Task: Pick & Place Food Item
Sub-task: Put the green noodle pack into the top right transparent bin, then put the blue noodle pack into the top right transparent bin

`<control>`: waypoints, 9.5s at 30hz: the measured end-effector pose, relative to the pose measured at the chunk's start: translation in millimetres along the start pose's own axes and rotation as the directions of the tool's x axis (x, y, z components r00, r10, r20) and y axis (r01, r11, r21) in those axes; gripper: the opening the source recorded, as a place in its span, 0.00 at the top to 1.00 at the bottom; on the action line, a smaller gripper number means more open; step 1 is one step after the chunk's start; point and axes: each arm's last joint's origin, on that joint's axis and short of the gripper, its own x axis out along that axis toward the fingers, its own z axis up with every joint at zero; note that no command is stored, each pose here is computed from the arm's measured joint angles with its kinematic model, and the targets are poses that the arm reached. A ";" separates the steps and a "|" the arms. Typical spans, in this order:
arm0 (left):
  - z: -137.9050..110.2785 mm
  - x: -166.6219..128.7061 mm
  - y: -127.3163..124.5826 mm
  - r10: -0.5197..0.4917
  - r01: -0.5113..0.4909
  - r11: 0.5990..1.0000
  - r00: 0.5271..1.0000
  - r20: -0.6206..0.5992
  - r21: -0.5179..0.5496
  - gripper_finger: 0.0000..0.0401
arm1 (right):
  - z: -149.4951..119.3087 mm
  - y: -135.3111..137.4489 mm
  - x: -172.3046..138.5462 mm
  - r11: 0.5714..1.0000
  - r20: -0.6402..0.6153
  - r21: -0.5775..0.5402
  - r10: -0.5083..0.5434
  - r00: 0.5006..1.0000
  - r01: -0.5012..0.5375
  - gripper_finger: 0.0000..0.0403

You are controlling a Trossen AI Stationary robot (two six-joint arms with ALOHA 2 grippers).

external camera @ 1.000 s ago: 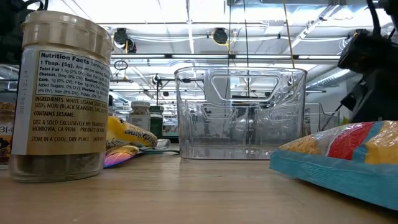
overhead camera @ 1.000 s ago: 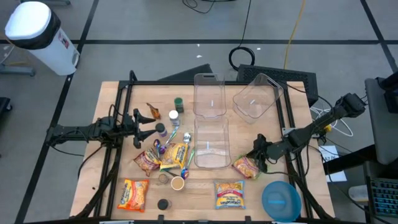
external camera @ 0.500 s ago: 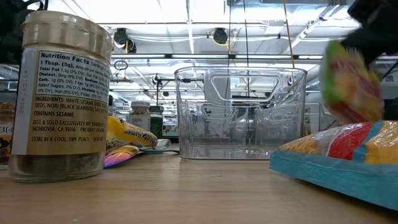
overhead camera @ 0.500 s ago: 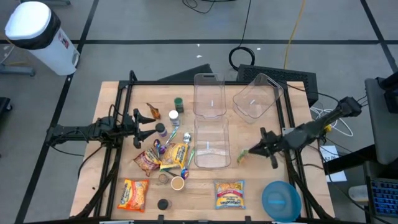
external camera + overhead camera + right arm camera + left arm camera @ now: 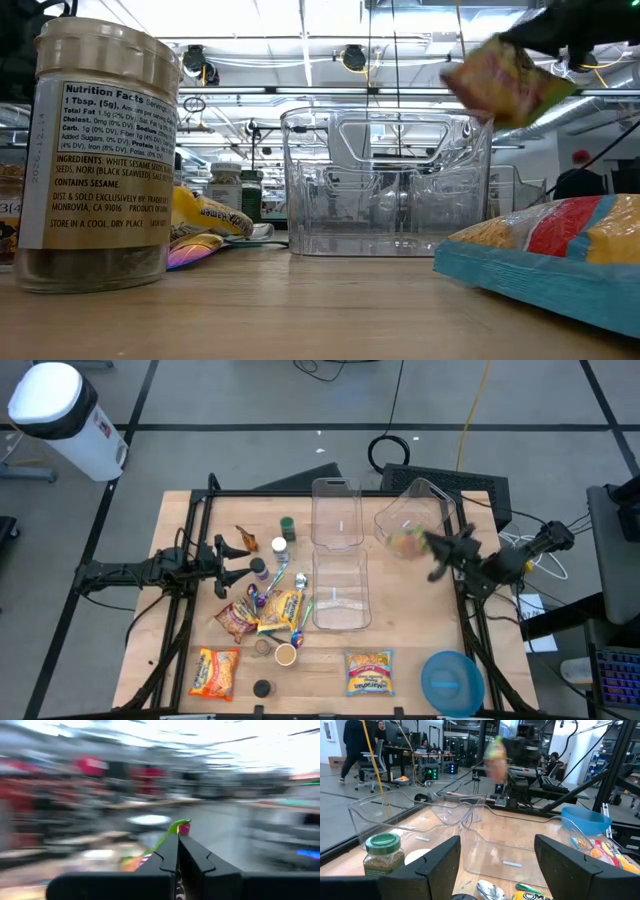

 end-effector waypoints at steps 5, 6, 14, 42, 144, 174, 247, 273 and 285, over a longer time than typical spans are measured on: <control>0.0 0.0 0.0 0.000 0.000 1.000 1.000 0.000 0.000 0.35 | 12.1 -15.8 5.8 0.974 0.023 -0.101 -0.201 0.979 0.202 1.00; 0.0 0.0 0.0 0.000 0.000 1.000 1.000 0.000 0.000 0.35 | 15.3 -18.1 6.7 0.968 0.027 -0.110 -0.226 0.974 0.228 1.00; 0.0 0.0 0.0 0.000 0.000 1.000 1.000 0.000 0.000 0.35 | 33.0 -12.0 16.6 0.943 -0.008 -0.163 -0.297 0.955 0.292 1.00; 0.0 0.0 0.0 0.000 0.000 1.000 1.000 0.000 0.000 0.35 | 81.4 -16.2 145.0 0.995 -0.516 -0.090 -0.013 0.857 -0.039 1.00; -0.1 0.0 0.0 0.000 0.000 1.000 1.000 0.000 0.000 0.35 | -41.0 205.9 -31.8 0.442 -0.650 0.226 0.732 0.204 -0.868 0.30; -0.2 0.0 0.0 0.000 0.000 1.000 1.000 -0.001 0.000 0.35 | -89.6 269.1 -76.0 0.510 -0.891 0.077 0.420 0.171 -0.857 0.37; -0.1 0.0 0.0 0.000 0.000 1.000 1.000 -0.001 0.000 0.35 | 78.9 53.7 19.8 0.936 -0.585 -0.162 0.164 0.794 -0.313 1.00; -0.2 0.0 0.0 0.000 0.000 1.000 1.000 -0.001 0.000 0.35 | 4.5 -70.0 125.9 0.958 -0.678 -0.244 -0.280 0.679 0.151 1.00; -0.2 0.0 0.0 0.000 0.000 1.000 1.000 -0.001 0.000 0.35 | -61.9 -97.0 120.0 0.979 -0.748 0.051 -0.095 0.657 0.199 1.00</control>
